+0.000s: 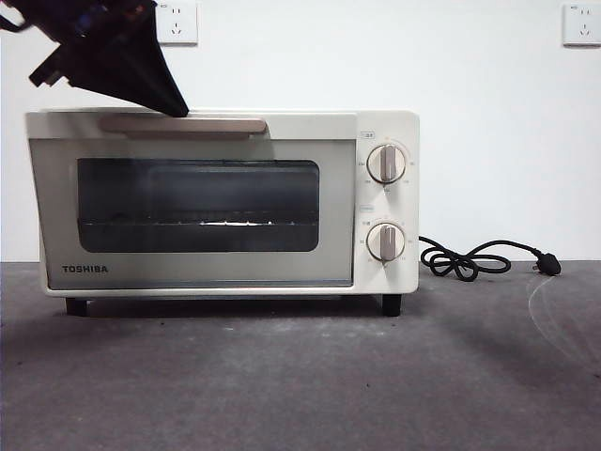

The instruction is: Take the corn from the table,put the corn in the oven

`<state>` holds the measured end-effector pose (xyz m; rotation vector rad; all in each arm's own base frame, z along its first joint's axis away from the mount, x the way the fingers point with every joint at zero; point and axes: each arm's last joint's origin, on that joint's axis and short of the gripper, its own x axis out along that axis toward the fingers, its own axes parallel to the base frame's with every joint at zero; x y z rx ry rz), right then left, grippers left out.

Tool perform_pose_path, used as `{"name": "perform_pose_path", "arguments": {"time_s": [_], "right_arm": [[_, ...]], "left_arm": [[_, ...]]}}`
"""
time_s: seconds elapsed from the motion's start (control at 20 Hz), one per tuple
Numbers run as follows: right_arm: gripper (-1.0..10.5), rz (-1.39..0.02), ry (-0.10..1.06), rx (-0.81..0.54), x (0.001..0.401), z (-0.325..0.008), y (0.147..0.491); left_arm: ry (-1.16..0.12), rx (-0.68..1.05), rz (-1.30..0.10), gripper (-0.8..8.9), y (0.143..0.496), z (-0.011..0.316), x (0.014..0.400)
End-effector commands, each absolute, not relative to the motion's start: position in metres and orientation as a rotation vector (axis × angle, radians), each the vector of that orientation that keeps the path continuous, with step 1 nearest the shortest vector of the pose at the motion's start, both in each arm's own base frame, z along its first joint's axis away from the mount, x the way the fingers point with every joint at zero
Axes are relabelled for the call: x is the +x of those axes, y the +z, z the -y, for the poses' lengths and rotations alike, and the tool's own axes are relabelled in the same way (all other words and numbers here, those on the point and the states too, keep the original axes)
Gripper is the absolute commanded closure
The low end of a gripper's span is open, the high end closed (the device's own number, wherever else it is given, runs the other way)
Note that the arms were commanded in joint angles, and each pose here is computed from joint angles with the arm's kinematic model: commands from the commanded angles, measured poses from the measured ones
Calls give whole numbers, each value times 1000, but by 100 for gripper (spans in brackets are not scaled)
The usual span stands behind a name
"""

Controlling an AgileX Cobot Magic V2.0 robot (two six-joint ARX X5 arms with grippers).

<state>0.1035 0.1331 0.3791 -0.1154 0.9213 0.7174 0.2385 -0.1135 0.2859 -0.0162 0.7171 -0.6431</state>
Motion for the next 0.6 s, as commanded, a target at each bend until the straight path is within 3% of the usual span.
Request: {"name": "perform_pose_path", "arguments": {"time_s": [0.05, 0.4, 0.6], "right_arm": [[958, -915, 718, -109, 104, -134, 380], [958, -912, 720, -111, 104, -134, 380], [958, -910, 721, -111, 104, -134, 381]], "left_arm": [[-653, 22, -917, 818, 255, 114, 232], [-780, 37, -1027, 819, 253, 118, 214], [-836, 59, -1006, 819, 265, 123, 196]]}}
